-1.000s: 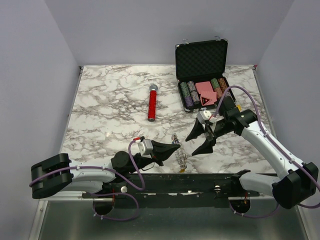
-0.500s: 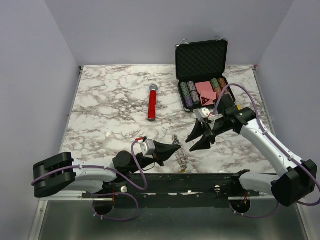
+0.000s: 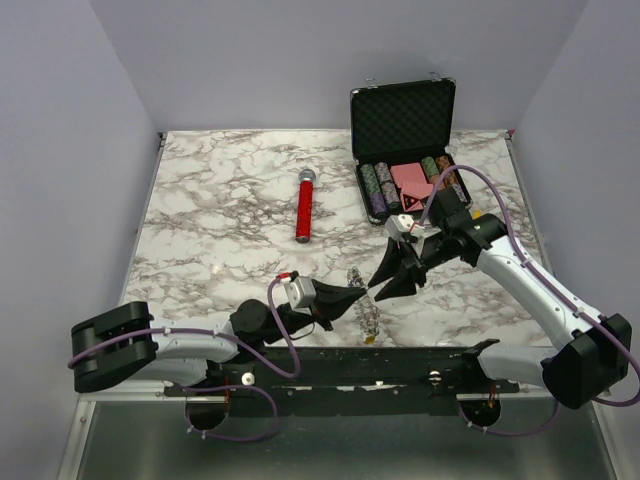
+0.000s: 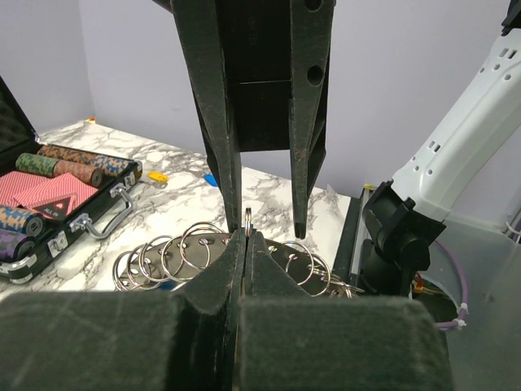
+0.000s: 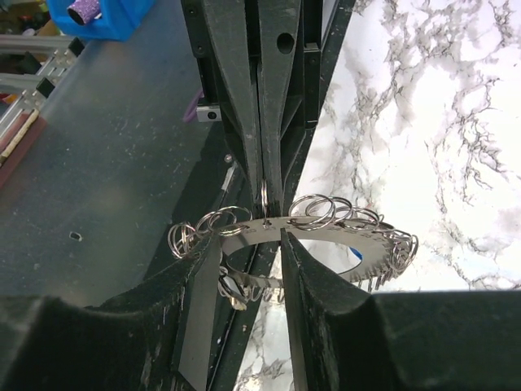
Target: Put the keys on the keyring
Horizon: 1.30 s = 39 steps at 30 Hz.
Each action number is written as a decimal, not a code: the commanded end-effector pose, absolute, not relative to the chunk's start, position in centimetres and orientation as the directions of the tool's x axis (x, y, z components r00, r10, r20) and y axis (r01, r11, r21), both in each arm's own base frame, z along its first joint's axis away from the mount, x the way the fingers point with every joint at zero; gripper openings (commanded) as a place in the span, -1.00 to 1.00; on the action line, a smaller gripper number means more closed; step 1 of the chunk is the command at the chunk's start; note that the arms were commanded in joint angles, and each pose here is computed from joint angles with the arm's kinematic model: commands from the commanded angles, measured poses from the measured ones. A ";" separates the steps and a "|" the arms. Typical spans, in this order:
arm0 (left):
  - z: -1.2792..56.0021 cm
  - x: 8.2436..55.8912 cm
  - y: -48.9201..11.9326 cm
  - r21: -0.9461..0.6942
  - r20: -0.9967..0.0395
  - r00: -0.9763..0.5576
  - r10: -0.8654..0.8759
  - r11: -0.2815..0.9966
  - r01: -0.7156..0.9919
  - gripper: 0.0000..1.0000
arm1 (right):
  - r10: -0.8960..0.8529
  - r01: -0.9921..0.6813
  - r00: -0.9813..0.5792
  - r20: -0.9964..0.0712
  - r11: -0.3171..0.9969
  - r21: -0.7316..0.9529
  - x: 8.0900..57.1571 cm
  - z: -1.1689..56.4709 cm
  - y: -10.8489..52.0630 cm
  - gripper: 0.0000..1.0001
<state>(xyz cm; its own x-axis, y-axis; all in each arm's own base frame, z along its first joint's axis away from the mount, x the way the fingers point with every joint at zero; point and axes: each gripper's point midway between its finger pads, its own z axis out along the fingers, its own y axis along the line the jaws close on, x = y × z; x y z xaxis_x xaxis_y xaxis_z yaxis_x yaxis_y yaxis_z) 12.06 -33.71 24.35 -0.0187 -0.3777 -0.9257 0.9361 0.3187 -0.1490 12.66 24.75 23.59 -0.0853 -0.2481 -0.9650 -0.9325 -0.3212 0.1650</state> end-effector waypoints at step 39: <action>26.2 11.3 -31.5 -0.193 -0.914 -0.053 -0.402 0.316 0.929 0.41 | -0.430 -0.965 -0.028 -0.902 -0.222 0.136 13.8 23.8 23.5 -0.99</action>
